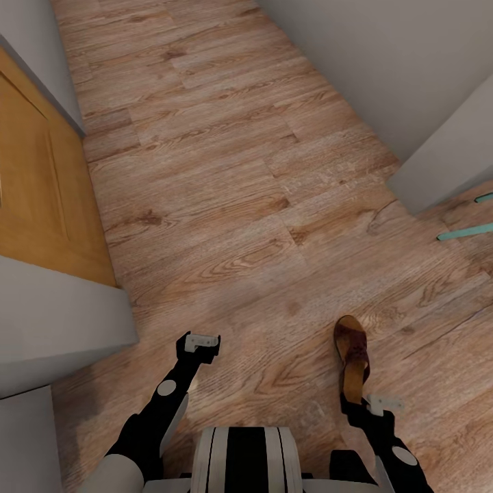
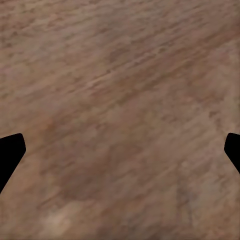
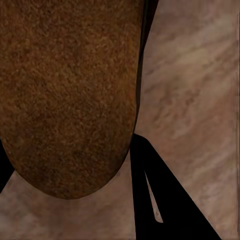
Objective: Pick up the two gym shoes and the two sandals from the corridor floor and place them onto the hallstand (shoe rack) in the corridor, making sure they are on the rack and not on the floor. Arrange them so the two gym shoes are next to each other and the two sandals are next to each other.
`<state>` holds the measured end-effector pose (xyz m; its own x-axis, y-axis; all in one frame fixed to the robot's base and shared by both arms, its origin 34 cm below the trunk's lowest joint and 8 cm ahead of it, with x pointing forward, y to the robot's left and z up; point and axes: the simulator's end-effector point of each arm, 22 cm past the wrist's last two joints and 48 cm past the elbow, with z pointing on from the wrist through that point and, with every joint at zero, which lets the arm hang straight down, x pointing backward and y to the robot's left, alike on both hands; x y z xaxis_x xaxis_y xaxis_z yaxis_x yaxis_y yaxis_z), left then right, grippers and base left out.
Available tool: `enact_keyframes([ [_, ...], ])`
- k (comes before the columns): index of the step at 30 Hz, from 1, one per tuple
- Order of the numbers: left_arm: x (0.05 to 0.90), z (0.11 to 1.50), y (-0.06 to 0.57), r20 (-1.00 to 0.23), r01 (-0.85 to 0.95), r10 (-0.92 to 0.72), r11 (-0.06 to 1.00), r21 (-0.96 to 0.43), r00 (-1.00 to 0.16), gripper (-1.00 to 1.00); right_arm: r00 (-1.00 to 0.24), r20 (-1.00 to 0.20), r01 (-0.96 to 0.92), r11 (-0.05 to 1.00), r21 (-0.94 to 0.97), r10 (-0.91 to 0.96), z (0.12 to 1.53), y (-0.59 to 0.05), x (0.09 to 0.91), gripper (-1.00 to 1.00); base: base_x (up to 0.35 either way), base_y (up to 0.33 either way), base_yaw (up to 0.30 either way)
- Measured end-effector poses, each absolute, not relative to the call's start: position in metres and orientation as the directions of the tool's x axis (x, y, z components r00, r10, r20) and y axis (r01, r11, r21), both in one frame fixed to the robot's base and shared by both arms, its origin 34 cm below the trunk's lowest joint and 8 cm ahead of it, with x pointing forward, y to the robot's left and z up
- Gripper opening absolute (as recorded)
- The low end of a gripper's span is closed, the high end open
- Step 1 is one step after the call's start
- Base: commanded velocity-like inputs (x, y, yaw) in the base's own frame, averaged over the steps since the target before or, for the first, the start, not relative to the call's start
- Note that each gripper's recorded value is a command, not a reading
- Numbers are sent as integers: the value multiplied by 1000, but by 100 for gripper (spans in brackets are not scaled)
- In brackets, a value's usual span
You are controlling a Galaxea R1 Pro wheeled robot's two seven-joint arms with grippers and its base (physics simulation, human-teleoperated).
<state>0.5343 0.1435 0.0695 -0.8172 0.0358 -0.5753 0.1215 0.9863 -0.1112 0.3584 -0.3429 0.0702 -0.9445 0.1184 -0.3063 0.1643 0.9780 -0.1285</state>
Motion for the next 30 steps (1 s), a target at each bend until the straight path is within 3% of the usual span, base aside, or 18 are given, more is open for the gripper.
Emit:
enact_keyframes([
  [11, 539, 72, 144, -582, 120, 34, 987, -109, -813, 100, -904, -417, 161, 979, -127, 95, 119, -350, 453, -100, 0, 0, 0],
  [30, 567, 106, 144, -636, 127, 35, 987, -100, -771, 100, -874, -477, 167, 979, -115, 93, 153, -350, 477, -100, 0, 0, 0],
])
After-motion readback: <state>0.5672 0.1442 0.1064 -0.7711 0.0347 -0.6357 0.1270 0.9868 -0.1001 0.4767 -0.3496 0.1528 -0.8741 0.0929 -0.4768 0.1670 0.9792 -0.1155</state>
